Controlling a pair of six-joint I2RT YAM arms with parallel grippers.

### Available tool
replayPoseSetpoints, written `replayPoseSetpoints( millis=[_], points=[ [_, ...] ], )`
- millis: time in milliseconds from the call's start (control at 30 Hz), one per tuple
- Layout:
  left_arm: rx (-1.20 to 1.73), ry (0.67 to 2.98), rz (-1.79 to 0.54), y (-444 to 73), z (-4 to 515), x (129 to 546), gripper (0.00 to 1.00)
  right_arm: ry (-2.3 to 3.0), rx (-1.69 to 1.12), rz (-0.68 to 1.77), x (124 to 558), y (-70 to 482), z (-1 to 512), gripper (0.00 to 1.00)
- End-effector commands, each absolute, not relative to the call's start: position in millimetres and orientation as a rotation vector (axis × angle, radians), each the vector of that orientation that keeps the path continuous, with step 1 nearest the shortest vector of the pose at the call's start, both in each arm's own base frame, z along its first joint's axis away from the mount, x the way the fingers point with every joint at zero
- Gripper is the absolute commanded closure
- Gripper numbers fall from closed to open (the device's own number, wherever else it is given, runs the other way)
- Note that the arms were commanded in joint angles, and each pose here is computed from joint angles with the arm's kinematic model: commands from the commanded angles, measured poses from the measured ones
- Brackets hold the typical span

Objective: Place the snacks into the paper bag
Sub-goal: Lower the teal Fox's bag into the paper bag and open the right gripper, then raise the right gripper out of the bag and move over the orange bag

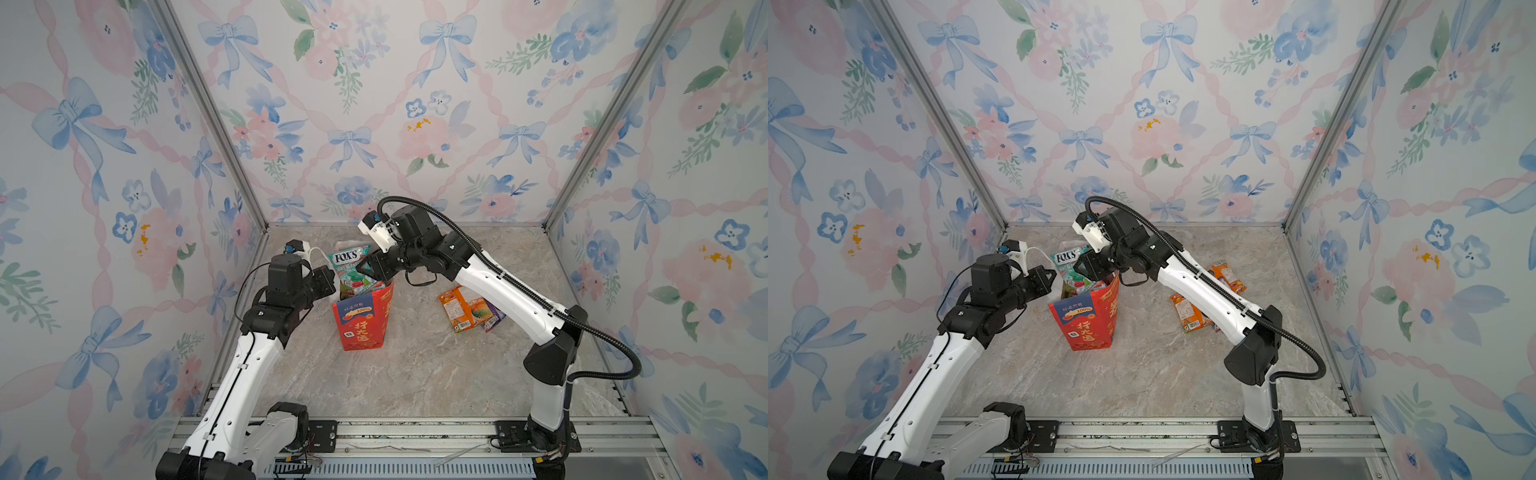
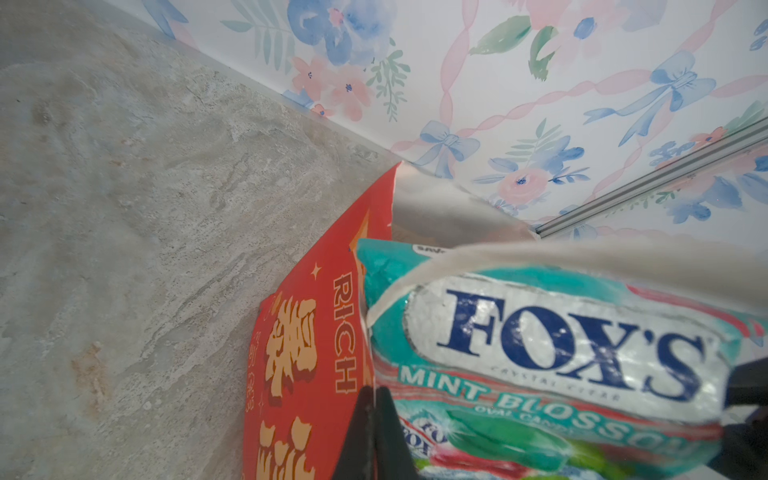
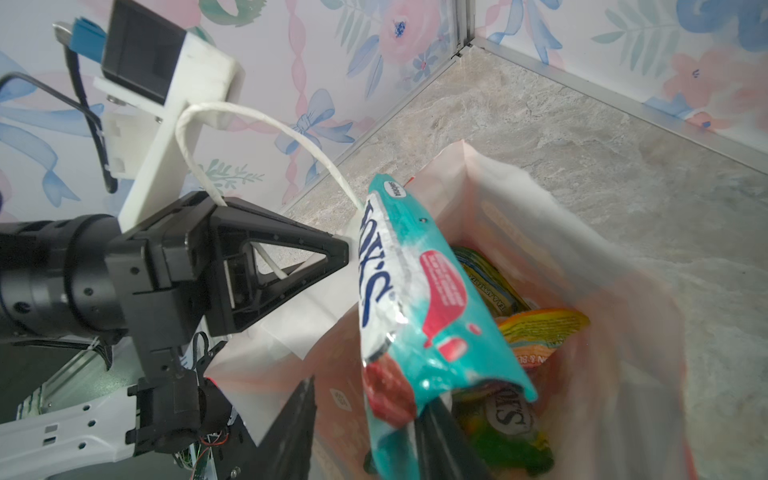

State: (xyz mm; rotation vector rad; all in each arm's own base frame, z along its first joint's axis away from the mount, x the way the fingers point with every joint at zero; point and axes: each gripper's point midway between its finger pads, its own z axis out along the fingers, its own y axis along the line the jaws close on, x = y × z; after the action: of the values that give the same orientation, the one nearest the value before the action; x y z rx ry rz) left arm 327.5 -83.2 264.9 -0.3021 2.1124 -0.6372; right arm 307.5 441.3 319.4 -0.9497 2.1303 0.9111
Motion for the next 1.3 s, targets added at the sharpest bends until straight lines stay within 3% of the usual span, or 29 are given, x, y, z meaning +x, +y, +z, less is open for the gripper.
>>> replayPoseSetpoints(
  millis=[0, 567, 1033, 1267],
  points=[
    [-0.292, 2.110, -0.634, -82, 264, 325, 1.00, 2.079, -0.969, 0.910, 300, 440, 340, 0.57],
    [-0.294, 2.110, -0.632, -82, 264, 325, 1.00, 1.932, -0.941, 0.814, 297, 413, 387, 0.50],
    [-0.295, 2.104, -0.628, -81, 266, 325, 1.00, 1.859, -0.951, 0.867, 298, 424, 401, 0.48],
    [-0.296, 2.100, -0.624, -80, 267, 326, 1.00, 1.852, -0.900, 0.812, 292, 398, 408, 0.40]
  ],
)
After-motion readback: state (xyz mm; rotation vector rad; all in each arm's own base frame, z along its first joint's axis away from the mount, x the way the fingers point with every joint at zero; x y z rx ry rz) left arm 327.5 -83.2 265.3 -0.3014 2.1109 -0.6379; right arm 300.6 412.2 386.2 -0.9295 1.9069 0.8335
